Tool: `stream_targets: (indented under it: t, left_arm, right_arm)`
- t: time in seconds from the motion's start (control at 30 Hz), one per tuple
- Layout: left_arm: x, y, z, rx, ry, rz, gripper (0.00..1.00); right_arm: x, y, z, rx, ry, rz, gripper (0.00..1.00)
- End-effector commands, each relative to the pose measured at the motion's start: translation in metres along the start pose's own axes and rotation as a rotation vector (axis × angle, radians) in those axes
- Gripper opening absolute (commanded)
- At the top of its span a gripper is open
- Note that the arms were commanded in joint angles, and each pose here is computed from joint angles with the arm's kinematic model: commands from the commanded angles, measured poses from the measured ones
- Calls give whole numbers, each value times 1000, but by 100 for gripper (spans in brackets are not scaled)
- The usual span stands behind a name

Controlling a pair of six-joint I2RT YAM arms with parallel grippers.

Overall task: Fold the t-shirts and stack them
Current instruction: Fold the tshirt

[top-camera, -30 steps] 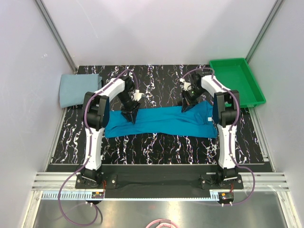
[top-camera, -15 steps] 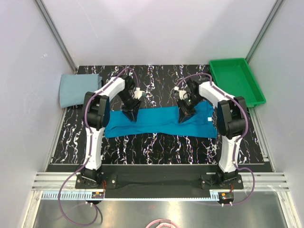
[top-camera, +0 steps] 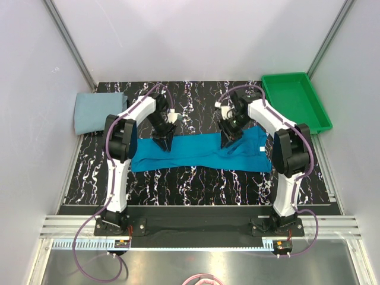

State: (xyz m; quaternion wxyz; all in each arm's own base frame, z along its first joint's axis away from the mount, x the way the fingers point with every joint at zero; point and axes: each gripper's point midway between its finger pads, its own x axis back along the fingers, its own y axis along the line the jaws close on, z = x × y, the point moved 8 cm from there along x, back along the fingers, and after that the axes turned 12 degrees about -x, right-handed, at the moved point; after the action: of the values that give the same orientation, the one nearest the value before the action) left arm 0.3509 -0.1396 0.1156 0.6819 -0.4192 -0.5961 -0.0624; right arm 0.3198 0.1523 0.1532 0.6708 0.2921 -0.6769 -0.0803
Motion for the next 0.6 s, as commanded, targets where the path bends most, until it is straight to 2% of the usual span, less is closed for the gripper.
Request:
stream_targets:
  t: [0.0, 0.2, 0.3, 0.57]
  left_arm:
    - [12, -9, 3, 12, 1, 22, 40]
    - [6, -7, 10, 22, 33, 22, 40]
    - [7, -8, 11, 22, 33, 23, 40]
    - [9, -9, 12, 22, 32, 25, 40]
  right_arm:
    - [33, 14, -25, 102, -140, 42, 38]
    - [25, -22, -58, 4, -184, 45, 37]
    - [6, -50, -70, -59, -155, 51, 36]
    - [-2, -84, -63, -105, -102, 91, 34]
